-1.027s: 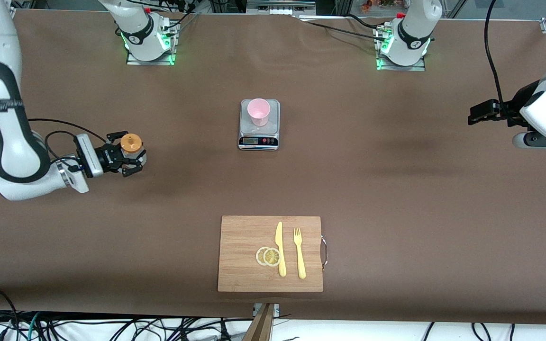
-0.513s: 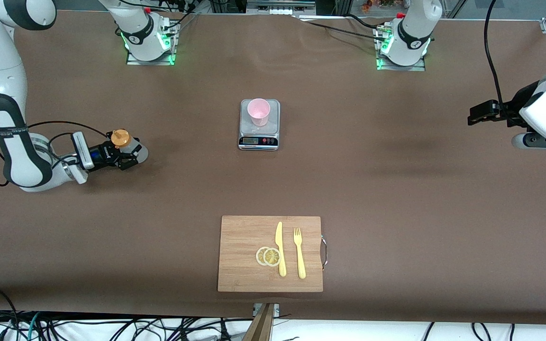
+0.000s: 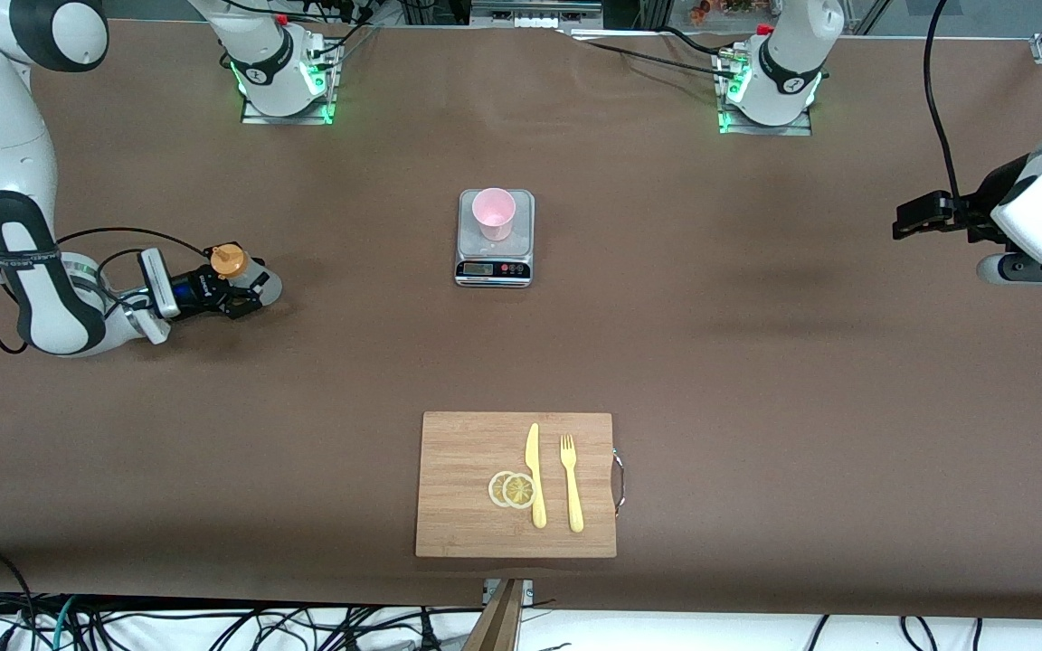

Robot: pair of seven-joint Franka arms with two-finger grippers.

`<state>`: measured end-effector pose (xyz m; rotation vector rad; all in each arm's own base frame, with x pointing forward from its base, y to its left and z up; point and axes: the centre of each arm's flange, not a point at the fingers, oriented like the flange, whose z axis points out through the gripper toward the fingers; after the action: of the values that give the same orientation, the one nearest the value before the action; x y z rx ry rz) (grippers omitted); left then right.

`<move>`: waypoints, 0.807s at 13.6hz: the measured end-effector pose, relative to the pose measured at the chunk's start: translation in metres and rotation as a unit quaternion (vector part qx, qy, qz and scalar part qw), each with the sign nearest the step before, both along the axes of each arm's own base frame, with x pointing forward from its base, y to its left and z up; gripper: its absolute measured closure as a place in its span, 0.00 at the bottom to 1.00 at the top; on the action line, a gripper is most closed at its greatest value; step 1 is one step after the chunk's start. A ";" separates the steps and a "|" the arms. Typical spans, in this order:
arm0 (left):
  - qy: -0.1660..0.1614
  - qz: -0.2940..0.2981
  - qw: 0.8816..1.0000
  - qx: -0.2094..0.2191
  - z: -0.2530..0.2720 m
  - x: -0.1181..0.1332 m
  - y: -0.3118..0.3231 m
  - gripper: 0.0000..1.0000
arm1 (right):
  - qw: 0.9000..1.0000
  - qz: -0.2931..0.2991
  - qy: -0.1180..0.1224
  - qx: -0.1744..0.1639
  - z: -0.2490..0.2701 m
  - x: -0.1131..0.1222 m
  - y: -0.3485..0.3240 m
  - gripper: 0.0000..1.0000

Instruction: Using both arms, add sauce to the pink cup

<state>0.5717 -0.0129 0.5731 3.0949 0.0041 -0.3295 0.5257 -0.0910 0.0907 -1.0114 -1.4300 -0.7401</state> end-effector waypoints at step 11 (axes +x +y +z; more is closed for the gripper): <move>0.000 0.001 1.000 0.000 0.000 0.000 0.001 0.00 | 0.990 0.031 0.047 -0.131 0.043 0.004 -0.074 0.00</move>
<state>0.5719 -0.0118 0.5732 3.0948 0.0071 -0.3291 0.5301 -0.1646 0.1336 -1.1808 -1.4954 -0.4600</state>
